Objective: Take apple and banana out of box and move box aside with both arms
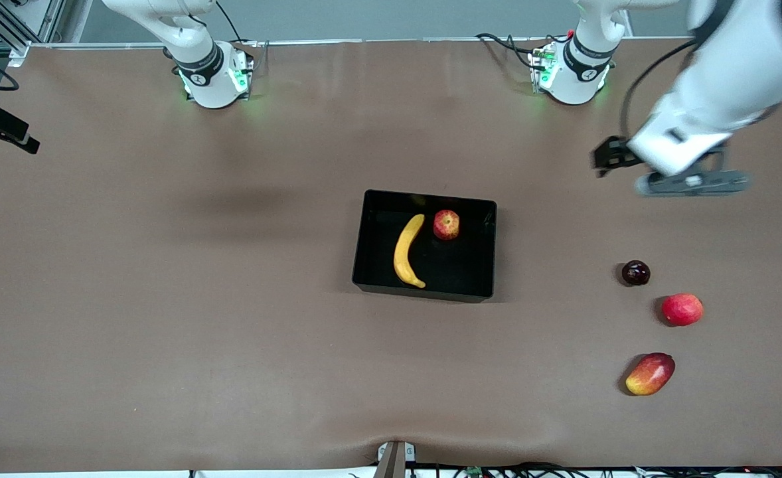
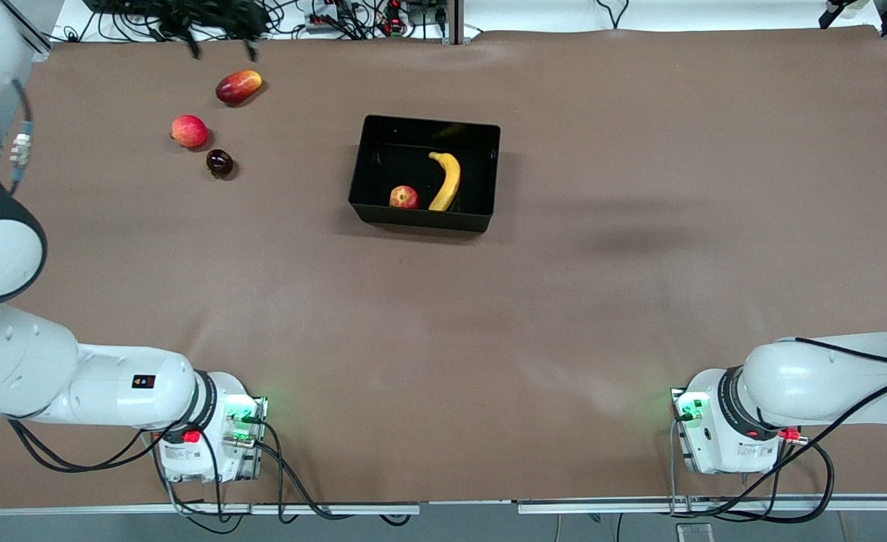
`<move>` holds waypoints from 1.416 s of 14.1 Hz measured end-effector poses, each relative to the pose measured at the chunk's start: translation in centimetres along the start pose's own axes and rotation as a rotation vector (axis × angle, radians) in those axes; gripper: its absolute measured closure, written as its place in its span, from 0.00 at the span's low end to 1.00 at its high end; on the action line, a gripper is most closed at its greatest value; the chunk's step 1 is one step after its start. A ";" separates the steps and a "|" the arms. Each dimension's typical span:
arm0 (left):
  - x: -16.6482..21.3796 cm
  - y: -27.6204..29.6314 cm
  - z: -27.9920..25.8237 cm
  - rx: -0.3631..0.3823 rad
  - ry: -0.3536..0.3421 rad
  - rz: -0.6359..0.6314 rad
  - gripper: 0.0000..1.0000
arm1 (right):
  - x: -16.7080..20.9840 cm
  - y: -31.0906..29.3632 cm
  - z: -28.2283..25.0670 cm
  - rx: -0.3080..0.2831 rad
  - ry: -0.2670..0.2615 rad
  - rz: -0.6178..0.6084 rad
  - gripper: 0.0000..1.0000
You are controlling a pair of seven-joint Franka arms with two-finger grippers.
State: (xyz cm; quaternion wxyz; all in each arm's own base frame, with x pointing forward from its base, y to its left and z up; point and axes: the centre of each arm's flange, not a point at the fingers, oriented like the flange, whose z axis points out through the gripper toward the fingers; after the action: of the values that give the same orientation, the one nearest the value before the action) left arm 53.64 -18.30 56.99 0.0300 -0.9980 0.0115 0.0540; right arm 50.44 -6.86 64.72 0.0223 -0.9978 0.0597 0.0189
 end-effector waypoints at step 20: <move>-1.6 23.5 28.6 -0.058 -0.027 0.091 0.00 | -0.1 0.3 0.1 0.005 -0.006 0.006 0.00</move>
State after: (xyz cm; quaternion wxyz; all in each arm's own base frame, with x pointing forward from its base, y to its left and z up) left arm 48.33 -39.95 27.39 -0.0014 -0.9961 0.0548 0.0690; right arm 50.34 -7.10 64.63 0.0251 -0.9975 0.0625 0.0220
